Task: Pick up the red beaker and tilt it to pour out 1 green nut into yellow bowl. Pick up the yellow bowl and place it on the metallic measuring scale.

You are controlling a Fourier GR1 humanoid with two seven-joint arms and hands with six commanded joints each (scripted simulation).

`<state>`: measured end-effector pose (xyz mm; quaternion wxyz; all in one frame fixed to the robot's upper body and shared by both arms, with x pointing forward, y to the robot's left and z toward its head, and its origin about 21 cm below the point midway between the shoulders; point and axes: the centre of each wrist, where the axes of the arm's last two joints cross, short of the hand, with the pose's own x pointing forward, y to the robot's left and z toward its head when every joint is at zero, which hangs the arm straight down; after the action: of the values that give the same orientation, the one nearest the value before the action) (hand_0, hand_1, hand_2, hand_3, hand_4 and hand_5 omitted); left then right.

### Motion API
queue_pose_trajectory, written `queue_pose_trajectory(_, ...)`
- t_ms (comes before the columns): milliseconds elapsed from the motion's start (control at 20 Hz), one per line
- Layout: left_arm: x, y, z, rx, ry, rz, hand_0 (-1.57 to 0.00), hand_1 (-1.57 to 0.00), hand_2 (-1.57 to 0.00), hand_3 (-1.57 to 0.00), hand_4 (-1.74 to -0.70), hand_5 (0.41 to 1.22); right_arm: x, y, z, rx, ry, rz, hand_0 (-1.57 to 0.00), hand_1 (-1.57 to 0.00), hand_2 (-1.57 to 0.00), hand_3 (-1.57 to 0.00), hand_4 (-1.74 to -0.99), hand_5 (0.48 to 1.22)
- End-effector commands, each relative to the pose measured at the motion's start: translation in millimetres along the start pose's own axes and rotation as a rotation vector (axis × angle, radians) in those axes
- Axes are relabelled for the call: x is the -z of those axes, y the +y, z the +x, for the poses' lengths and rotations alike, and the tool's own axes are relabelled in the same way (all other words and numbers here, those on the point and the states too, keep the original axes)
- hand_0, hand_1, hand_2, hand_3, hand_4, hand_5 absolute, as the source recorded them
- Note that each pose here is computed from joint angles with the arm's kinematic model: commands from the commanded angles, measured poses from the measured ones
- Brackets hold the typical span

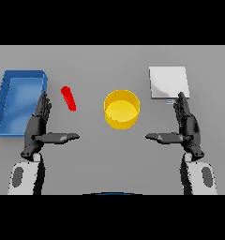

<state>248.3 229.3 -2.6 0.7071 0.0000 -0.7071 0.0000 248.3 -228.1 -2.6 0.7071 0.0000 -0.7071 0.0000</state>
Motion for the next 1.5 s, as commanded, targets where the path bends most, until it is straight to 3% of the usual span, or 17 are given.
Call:
queue_pose_trajectory(0, -1, 1, 0, 0.0, -0.001, 0.001, 0.0, 0.0, 0.0, 0.0, -1.14, 0.66, 0, -0.1, 0, 0.0, 0.0, -0.001, 0.0, 0.0, 0.0, 0.0, -1.071, 0.578)
queue_pose_trajectory(250, -6, 4, -1, -0.006, 0.001, 0.0, 0.0, 0.0, 0.0, 0.0, -1.14, 0.66, 2, -0.1, -2, 0.002, 0.009, -0.001, 0.0, 0.0, 0.0, 0.0, -1.071, 0.578)
queue_pose_trajectory(300, -18, 7, 6, 0.078, -0.053, -0.032, 0.0, 0.0, 0.0, 0.0, -1.14, 0.66, -6, -4.4, 5, -0.149, -0.088, 0.009, 0.0, 0.0, 0.0, 0.0, -1.071, 0.578)
queue_pose_trajectory(400, -36, 5, 18, 0.157, -0.088, -0.074, 0.0, 0.0, 0.0, 0.0, -1.14, 0.66, -16, -1.8, 7, -0.291, -0.151, 0.024, 0.0, 0.0, 0.0, 0.0, -1.066, 0.576)
queue_pose_trajectory(500, -38, 1, 27, 0.19, -0.059, -0.088, 0.0, 0.0, 0.0, 0.0, -1.14, 0.66, -18, 1.6, 12, -0.337, -0.158, 0.034, 0.0, 0.0, 0.0, 0.0, -1.071, 0.581)
queue_pose_trajectory(650, -39, 3, 25, 0.202, -0.004, -0.096, 0.0, 0.0, 0.0, 0.0, -1.14, 0.652, -18, 4.3, 14, -0.319, -0.149, 0.058, 0.0, 0.0, 0.0, 0.0, -1.118, 0.6)
queue_pose_trajectory(1050, 13, 2, 6, 0.206, 0.064, -0.112, 0.0, 0.0, 0.0, 0.0, -1.18, 0.65, -20, 5.5, 17, -0.256, -0.158, 0.087, 0.0, 0.0, 0.0, 0.0, -1.215, 0.628)
queue_pose_trajectory(1450, 61, -4, -7, 0.237, 0.049, -0.155, 0.0, 0.0, 0.0, 0.0, -1.2, 0.646, -21, 2.0, 16, -0.259, -0.147, 0.087, 0.0, 0.0, 0.0, 0.0, -1.218, 0.626)
